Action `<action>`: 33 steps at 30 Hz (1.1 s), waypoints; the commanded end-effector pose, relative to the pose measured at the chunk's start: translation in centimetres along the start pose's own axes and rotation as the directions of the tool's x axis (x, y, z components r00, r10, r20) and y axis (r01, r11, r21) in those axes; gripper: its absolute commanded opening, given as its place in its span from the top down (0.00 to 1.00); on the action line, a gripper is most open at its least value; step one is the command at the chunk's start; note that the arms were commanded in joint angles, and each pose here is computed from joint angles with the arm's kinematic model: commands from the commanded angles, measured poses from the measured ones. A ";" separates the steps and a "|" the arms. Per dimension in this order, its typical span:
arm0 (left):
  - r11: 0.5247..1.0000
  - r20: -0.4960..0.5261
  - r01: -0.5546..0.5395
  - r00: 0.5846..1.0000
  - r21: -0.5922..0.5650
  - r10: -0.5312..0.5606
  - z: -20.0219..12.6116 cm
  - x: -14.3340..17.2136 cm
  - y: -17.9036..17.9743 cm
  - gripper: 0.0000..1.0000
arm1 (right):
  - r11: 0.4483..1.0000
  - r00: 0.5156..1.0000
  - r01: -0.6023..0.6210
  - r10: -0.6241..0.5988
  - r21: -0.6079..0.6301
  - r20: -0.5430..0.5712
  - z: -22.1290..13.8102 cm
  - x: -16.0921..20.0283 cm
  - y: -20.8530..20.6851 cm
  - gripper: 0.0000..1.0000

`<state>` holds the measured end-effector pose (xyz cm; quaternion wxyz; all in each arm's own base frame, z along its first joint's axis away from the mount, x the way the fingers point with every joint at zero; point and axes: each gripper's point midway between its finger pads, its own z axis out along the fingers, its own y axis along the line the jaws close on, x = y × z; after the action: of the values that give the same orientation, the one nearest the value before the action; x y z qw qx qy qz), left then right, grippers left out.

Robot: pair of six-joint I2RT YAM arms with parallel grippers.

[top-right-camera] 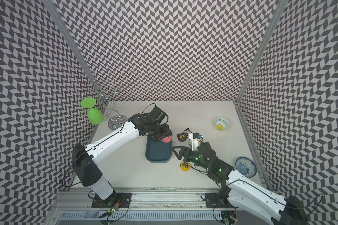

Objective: Take the tape measure out of the storage box
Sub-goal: Place the tape measure at the center of the board.

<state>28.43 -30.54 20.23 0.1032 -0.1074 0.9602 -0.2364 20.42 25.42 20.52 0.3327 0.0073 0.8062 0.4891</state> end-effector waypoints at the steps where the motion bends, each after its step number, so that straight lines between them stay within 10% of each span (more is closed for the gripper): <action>1: 0.995 0.015 0.014 1.000 0.101 -0.016 -2.1 -0.1 -2.2 1.00 | 0.998 0.995 0.025 -0.018 -0.065 0.102 0.2 -2.4 2.5 0.19; 18: 0.977 -0.044 0.034 0.999 0.210 -0.026 -2.9 2.4 -3.3 1.00 | 0.997 0.986 0.017 -0.004 -0.073 0.164 2.9 -4.4 3.5 0.32; 33: 0.967 -0.058 0.008 0.998 0.254 0.007 -3.1 2.8 -3.9 1.00 | 0.998 0.984 -0.017 0.026 -0.054 0.174 3.7 -4.5 2.7 0.84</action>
<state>26.03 -32.93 22.06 0.0736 -0.1073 0.9359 -0.3272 24.65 28.04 21.87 0.3767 0.0464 0.7824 0.4938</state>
